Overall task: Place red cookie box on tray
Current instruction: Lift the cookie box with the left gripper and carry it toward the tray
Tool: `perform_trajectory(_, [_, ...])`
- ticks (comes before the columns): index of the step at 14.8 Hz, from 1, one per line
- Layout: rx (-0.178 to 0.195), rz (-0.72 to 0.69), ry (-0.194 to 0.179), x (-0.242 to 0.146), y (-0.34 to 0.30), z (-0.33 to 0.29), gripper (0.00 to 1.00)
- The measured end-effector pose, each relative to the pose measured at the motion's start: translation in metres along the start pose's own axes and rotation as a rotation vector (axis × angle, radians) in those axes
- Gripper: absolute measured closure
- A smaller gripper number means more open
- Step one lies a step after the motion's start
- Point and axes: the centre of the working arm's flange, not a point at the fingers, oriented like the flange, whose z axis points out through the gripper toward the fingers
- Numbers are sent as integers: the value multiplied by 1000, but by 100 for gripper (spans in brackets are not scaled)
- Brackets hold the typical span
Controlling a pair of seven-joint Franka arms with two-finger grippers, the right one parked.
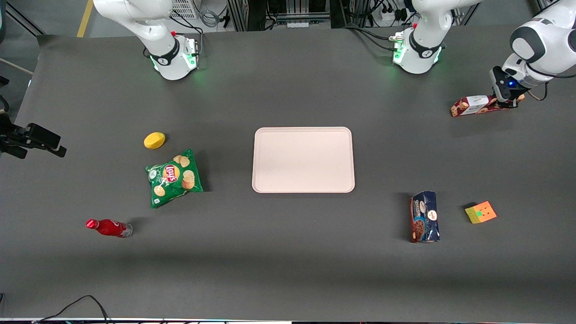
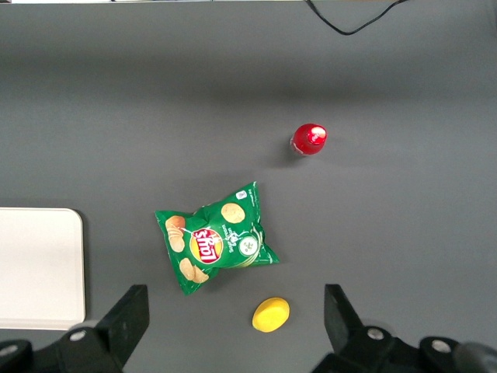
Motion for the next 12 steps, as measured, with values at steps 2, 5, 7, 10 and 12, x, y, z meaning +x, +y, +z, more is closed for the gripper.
perform_trajectory(2, [0,-14,0,0,0,0,75])
perform_trajectory(5, [-4,-48,0,0,-2,-1,75])
perform_trajectory(7, [-17,-84,12,3,-9,-7,75])
perform_trajectory(10, [-26,-141,73,20,-33,-28,75])
perform_trajectory(12, [-28,-173,106,45,-56,-48,75])
